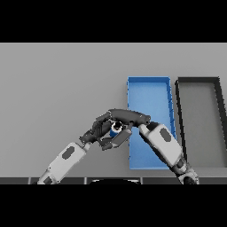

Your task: Pick up the blue pipe and place it into the blue bin.

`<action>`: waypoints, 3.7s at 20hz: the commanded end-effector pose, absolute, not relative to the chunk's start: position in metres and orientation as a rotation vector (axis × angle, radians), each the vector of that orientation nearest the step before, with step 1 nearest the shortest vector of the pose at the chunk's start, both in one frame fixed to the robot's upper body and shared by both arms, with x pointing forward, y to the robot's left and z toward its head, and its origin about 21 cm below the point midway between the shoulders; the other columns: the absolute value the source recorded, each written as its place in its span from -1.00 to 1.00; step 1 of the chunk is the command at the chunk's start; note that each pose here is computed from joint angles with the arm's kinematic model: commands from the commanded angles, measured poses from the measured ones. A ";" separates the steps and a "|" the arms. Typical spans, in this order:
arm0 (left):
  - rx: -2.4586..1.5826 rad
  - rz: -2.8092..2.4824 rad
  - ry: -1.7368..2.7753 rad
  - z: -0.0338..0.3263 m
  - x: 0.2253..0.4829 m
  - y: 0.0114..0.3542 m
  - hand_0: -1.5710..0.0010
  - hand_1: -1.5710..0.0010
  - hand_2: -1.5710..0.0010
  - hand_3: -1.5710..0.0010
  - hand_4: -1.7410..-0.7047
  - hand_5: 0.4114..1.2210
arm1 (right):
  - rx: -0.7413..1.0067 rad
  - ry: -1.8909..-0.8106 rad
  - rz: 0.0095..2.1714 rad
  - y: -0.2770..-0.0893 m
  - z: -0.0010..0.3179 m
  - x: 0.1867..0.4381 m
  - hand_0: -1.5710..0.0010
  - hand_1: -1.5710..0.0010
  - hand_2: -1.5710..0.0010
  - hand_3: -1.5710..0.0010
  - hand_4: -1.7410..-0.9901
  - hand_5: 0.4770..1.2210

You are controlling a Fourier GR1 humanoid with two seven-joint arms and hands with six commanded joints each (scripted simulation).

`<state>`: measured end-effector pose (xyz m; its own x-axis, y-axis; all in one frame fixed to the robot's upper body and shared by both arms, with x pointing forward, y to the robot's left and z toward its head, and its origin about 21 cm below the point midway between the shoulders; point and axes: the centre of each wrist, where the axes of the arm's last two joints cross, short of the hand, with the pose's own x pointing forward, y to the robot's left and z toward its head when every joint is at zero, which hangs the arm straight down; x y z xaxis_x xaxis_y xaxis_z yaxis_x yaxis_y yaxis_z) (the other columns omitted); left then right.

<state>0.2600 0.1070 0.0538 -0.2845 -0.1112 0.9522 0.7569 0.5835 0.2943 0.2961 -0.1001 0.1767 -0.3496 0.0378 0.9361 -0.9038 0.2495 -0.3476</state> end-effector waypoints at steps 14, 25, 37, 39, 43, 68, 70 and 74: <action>-0.632 -0.896 -1.693 0.054 0.265 0.104 -0.79 -0.51 -0.58 0.34 -0.62 1.00 | 0.878 -1.620 1.210 -0.101 0.168 0.286 -0.96 -0.96 -0.96 -0.95 -0.30 0.88; -0.537 -1.010 -1.627 0.048 0.268 0.113 0.83 0.86 0.86 0.94 0.71 -0.06 | 0.891 -1.645 1.187 -0.102 0.172 0.279 -1.00 -1.00 -1.00 -1.00 -0.32 0.99; -0.492 -0.938 -1.539 0.042 0.263 0.118 0.99 0.99 0.99 1.00 0.67 -0.65 | 1.055 -1.574 0.998 -0.100 0.188 0.289 -1.00 -1.00 -1.00 -1.00 -0.34 1.00; -0.493 -0.945 -1.541 0.042 0.263 0.119 0.99 0.99 0.99 1.00 0.68 -0.70 | 1.111 -1.518 0.947 -0.098 0.198 0.292 -1.00 -1.00 -1.00 -1.00 -0.34 1.00; -0.479 -0.948 -1.519 0.044 0.262 0.117 1.00 1.00 1.00 1.00 0.69 -0.76 | 1.120 -1.550 0.904 -0.104 0.242 0.302 -1.00 -1.00 -1.00 -1.00 -0.34 1.00; -0.436 -0.959 -1.530 0.046 0.257 0.134 1.00 1.00 1.00 1.00 0.76 -0.86 | 0.334 -1.341 0.268 -0.254 0.171 0.399 -1.00 -1.00 -1.00 -1.00 -0.36 1.00; -0.431 -0.957 -1.527 0.049 0.258 0.130 1.00 1.00 1.00 1.00 0.76 -0.86 | 0.258 -1.264 0.231 -0.260 0.150 0.395 -1.00 -1.00 -1.00 -1.00 -0.36 1.00; -0.436 -0.956 -1.530 0.048 0.253 0.128 1.00 1.00 1.00 1.00 0.76 -0.85 | 0.201 -1.134 0.251 -0.264 0.117 0.382 -1.00 -1.00 -1.00 -0.33 -0.63 1.00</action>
<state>0.2533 0.1281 0.0480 -0.2105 -0.2455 0.9463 0.7429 0.5890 0.3181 0.3818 -0.2636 0.1167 0.4014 0.0936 0.9111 -0.2994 0.9535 0.0340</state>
